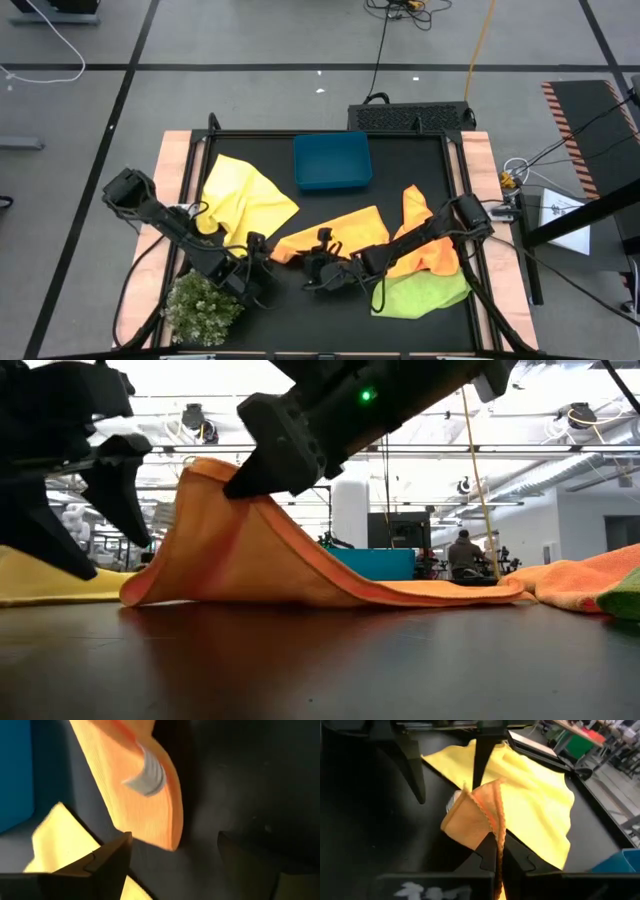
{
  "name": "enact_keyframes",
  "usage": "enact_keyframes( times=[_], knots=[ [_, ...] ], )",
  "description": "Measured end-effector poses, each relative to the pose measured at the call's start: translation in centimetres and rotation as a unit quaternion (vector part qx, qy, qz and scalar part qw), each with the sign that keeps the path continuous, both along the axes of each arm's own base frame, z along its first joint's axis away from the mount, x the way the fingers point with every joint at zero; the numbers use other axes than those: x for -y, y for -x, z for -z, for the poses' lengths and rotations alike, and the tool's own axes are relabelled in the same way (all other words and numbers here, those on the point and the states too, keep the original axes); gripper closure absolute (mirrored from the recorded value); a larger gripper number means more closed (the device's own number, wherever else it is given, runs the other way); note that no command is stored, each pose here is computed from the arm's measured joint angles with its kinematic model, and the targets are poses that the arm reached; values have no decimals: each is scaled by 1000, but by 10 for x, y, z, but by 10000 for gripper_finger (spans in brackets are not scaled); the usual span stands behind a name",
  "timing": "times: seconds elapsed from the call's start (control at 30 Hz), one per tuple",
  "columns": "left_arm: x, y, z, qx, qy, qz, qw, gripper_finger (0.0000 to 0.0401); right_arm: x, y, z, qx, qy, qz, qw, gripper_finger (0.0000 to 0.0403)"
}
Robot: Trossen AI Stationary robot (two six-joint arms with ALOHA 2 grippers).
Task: Fold microfiber towels
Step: Fold the left orange microfiber towel
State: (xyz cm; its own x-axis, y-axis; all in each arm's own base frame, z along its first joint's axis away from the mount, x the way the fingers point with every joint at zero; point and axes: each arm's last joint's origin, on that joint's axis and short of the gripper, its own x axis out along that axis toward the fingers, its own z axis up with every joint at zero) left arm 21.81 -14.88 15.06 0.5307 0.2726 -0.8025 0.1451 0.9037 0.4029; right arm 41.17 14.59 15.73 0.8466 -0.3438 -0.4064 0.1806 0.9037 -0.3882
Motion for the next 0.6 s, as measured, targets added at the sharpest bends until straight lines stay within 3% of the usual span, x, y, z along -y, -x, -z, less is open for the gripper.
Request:
enact_keyframes(
  times=[0.13,0.47,0.6],
  knots=[
    [1,-2,4,26,19,-16,999,103,1,2,-10,15,-12,18,1000,403],
    [1,-9,19,83,-73,-39,993,103,7,2,-24,39,-30,26,998,403],
    [1,-10,24,80,-86,-44,992,108,8,2,-23,37,-32,29,998,403]
  ],
)
